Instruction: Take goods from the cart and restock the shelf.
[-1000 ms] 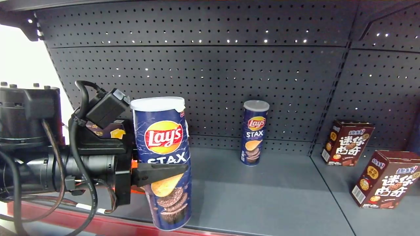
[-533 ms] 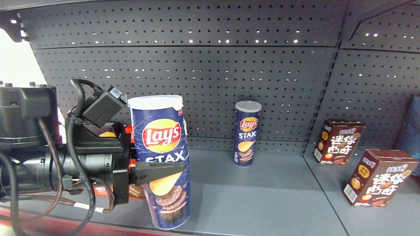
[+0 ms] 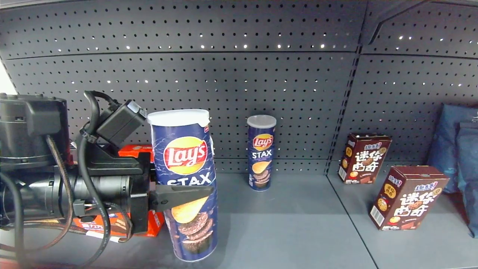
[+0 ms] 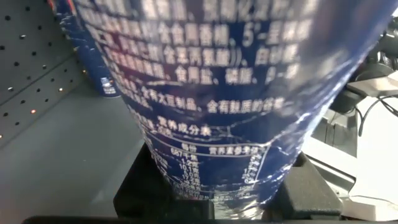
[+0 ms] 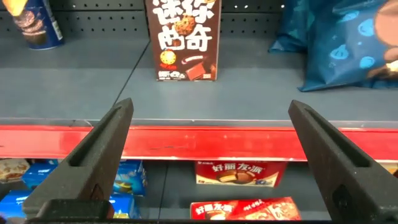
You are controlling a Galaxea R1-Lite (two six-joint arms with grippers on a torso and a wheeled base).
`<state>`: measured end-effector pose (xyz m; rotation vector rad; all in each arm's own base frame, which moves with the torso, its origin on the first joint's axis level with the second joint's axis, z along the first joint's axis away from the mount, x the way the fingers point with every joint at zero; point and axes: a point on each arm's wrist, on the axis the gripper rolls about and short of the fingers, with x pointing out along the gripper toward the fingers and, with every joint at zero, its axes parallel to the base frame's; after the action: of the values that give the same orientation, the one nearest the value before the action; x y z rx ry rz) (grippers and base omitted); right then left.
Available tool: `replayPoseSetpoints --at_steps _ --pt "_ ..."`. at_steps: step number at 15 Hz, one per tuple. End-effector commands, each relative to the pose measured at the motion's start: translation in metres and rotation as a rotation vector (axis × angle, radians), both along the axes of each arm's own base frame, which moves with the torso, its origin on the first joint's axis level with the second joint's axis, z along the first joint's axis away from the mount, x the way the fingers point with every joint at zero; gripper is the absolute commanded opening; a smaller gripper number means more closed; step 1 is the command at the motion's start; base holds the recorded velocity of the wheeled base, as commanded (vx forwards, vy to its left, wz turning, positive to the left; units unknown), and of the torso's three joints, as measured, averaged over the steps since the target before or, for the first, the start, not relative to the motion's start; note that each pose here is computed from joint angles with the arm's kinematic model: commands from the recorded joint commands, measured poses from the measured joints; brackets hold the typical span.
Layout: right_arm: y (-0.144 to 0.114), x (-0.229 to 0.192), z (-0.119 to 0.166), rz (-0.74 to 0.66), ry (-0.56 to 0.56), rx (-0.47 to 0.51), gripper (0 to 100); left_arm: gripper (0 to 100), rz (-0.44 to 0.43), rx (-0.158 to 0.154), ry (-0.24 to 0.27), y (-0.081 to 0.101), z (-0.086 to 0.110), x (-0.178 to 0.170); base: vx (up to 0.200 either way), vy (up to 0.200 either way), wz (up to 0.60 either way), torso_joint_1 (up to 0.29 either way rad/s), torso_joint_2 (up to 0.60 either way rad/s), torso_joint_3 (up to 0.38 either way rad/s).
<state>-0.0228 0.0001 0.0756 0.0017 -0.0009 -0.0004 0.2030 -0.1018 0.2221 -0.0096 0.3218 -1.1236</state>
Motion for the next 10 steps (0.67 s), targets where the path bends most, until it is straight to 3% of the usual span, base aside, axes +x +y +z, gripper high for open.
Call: replayPoseSetpoints --at_steps 1,7,8,9,10 --pt "0.0 0.0 0.0 0.0 -0.001 0.0 100 0 0.001 0.0 0.001 0.0 0.0 0.0 0.0 0.0 0.0 0.0 0.0 0.0" --pt "0.0 0.003 0.001 -0.019 0.041 -0.012 100 0 0.001 0.002 0.004 0.001 -0.001 0.0 0.0 0.0 0.0 0.0 0.0 0.0" --pt "0.0 0.005 0.032 0.045 0.022 -0.008 100 0 0.006 0.0 -0.003 0.001 0.001 0.0 0.0 0.0 0.0 0.0 0.0 0.0" --pt "0.001 0.018 0.088 0.107 0.038 0.056 100 0 0.001 0.002 -0.001 -0.001 0.001 -0.001 0.0 0.0 0.0 0.0 0.0 0.0" --pt "0.002 0.029 0.097 0.129 0.077 0.08 100 0 -0.001 0.005 0.001 -0.002 0.0 -0.001 0.0 0.0 0.0 0.0 0.0 0.0"
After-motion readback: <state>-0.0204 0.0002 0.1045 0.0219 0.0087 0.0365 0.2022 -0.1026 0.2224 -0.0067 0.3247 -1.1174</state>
